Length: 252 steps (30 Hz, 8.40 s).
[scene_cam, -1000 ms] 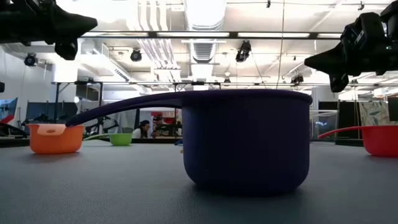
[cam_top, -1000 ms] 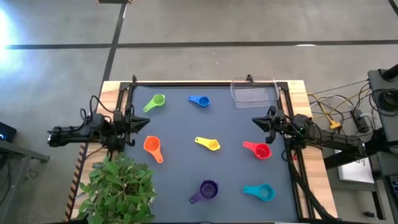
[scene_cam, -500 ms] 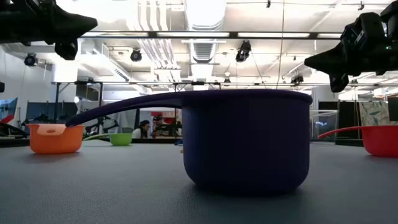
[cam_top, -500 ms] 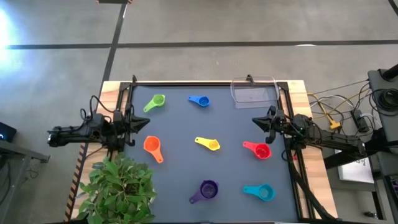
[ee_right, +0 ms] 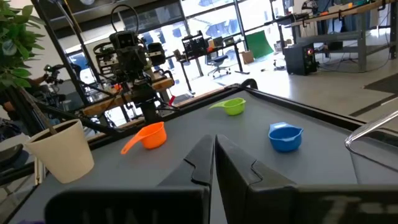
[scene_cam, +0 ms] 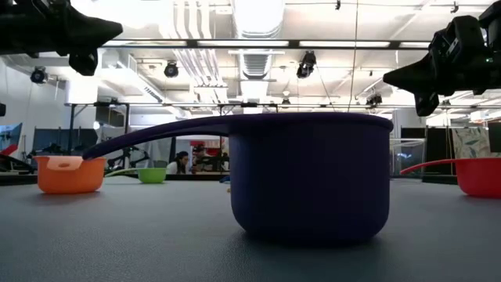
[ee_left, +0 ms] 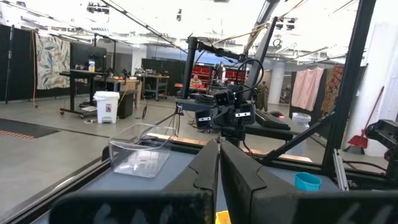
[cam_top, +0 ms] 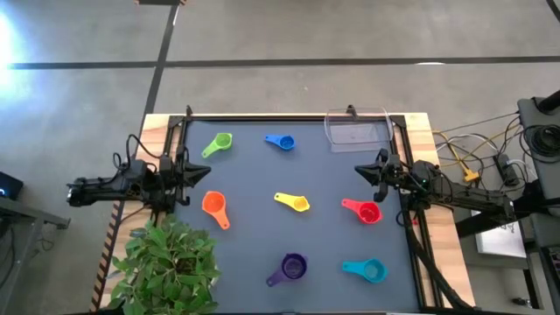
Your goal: Nest measuring cups in basket
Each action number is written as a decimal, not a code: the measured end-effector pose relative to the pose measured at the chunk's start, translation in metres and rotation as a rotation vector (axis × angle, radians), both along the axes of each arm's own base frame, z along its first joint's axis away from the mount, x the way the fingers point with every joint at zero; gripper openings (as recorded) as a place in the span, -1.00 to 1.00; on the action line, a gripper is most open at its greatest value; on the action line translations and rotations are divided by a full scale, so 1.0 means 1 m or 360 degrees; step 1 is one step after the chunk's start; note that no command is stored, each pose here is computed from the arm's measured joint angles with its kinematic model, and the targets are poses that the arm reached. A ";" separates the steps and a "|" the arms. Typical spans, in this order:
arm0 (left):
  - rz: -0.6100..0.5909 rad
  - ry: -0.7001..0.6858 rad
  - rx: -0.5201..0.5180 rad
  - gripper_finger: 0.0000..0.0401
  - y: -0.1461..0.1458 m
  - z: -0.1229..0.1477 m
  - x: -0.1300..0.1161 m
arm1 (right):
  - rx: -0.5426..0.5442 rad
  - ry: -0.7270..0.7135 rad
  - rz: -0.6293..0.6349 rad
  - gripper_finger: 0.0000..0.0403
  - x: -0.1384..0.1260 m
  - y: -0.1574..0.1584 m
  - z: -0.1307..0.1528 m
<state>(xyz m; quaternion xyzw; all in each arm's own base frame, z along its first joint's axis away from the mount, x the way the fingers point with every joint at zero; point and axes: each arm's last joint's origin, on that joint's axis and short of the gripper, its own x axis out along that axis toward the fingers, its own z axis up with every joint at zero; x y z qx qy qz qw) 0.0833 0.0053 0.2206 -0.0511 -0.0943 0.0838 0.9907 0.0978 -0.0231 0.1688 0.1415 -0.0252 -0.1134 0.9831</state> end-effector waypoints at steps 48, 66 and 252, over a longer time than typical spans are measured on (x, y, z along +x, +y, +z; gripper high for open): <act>0.0101 -0.0043 -0.0098 -1.00 0.002 0.009 0.003 | 0.0000 0.0000 0.0001 -0.96 0.000 0.000 0.000; 0.0466 0.1252 -0.0377 -1.00 0.007 0.052 0.054 | 0.0000 0.0001 0.0000 -0.96 0.000 0.000 0.000; -0.0284 0.1999 -0.0146 0.22 -0.256 -0.011 0.346 | 0.0002 0.0007 -0.0001 -0.96 0.000 0.000 -0.001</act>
